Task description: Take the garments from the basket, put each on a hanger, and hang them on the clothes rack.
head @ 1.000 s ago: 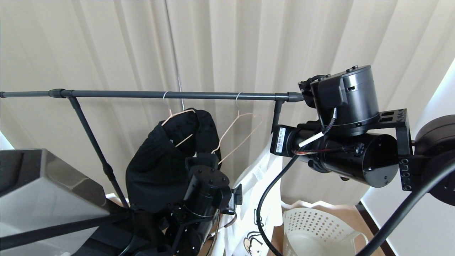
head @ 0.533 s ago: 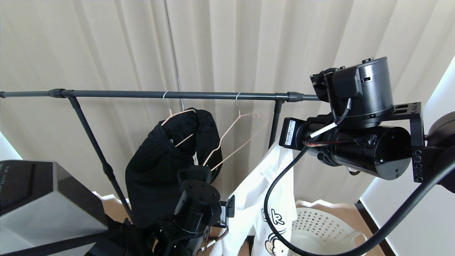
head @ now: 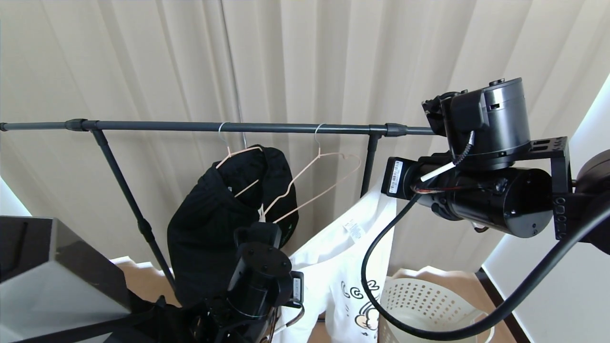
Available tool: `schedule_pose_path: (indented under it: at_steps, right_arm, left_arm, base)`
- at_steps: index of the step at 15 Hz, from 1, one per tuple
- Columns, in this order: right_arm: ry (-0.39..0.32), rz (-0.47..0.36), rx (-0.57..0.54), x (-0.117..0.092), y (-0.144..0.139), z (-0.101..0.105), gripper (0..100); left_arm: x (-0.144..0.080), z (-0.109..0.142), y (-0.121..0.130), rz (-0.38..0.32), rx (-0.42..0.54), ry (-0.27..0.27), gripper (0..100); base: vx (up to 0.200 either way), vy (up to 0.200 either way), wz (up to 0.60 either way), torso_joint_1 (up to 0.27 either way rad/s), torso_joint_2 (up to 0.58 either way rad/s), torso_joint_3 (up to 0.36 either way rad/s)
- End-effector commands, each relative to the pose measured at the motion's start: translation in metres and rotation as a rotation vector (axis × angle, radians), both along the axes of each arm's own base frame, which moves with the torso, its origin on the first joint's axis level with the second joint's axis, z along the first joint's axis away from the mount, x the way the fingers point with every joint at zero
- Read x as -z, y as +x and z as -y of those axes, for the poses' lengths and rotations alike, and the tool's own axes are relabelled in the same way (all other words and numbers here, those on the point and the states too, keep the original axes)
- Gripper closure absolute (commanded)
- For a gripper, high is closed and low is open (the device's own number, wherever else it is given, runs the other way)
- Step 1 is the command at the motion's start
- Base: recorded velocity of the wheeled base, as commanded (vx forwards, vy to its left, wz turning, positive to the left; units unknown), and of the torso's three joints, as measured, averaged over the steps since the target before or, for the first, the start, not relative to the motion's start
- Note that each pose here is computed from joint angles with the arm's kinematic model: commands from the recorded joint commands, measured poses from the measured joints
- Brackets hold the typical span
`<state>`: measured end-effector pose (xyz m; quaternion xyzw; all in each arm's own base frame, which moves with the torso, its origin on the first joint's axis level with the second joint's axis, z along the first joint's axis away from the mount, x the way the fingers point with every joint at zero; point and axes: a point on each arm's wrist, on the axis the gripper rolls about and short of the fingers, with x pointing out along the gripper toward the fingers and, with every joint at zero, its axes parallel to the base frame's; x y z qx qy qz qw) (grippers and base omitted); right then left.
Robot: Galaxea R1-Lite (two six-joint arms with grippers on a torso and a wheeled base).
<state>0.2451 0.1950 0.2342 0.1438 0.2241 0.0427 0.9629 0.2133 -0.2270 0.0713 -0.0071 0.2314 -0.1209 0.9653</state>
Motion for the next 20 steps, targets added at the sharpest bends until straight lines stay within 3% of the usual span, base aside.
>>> schedule_pose_path:
  at_steps: [1,3,5,6,8,11,12,17,20]
  right_arm:
    - [-0.022,-0.001,0.021,0.002,0.002,0.005,100]
    - [-0.132,-0.005,0.0,0.009,-0.001,0.012,100]
    - [-0.296,0.004,-0.084,0.013,-0.007,0.017,100]
    - [-0.443,0.011,-0.147,0.016,-0.006,0.019,100]
    - [-0.572,0.002,-0.207,0.024,-0.008,0.023,100]
    - [-0.613,-0.067,-0.251,0.054,-0.018,0.022,100]
    - [-0.603,-0.052,-0.247,0.057,-0.018,0.022,100]
    - [-0.575,-0.016,-0.265,0.058,-0.018,0.021,100]
    - [-0.544,0.031,-0.25,0.043,-0.02,0.023,100]
  left_arm:
    - [-0.013,-0.004,-0.003,0.026,-0.001,-0.031,100]
    - [-0.035,-0.011,-0.007,0.08,0.005,-0.056,100]
    - [-0.054,-0.016,-0.008,0.133,0.018,-0.069,100]
    - [-0.065,-0.02,-0.006,0.162,0.018,-0.086,100]
    - [-0.077,-0.022,0.002,0.191,0.011,-0.115,100]
    - [-0.083,-0.023,0.005,0.198,0.014,-0.103,100]
    - [-0.085,-0.022,0.006,0.203,0.017,-0.097,100]
    - [-0.09,-0.024,0.012,0.219,0.013,-0.104,100]
    - [-0.093,-0.026,0.01,0.227,0.014,-0.101,100]
  base:
    - [0.0,0.0,0.0,0.0,0.0,0.0]
    - [0.0,0.0,0.0,0.0,0.0,0.0]
    - [0.0,0.0,0.0,0.0,0.0,0.0]
    - [0.0,0.0,0.0,0.0,0.0,0.0]
    - [0.0,0.0,0.0,0.0,0.0,0.0]
    - [0.0,0.0,0.0,0.0,0.0,0.0]
    - [0.0,0.0,0.0,0.0,0.0,0.0]
    - [0.0,0.0,0.0,0.0,0.0,0.0]
    - [0.0,0.0,0.0,0.0,0.0,0.0]
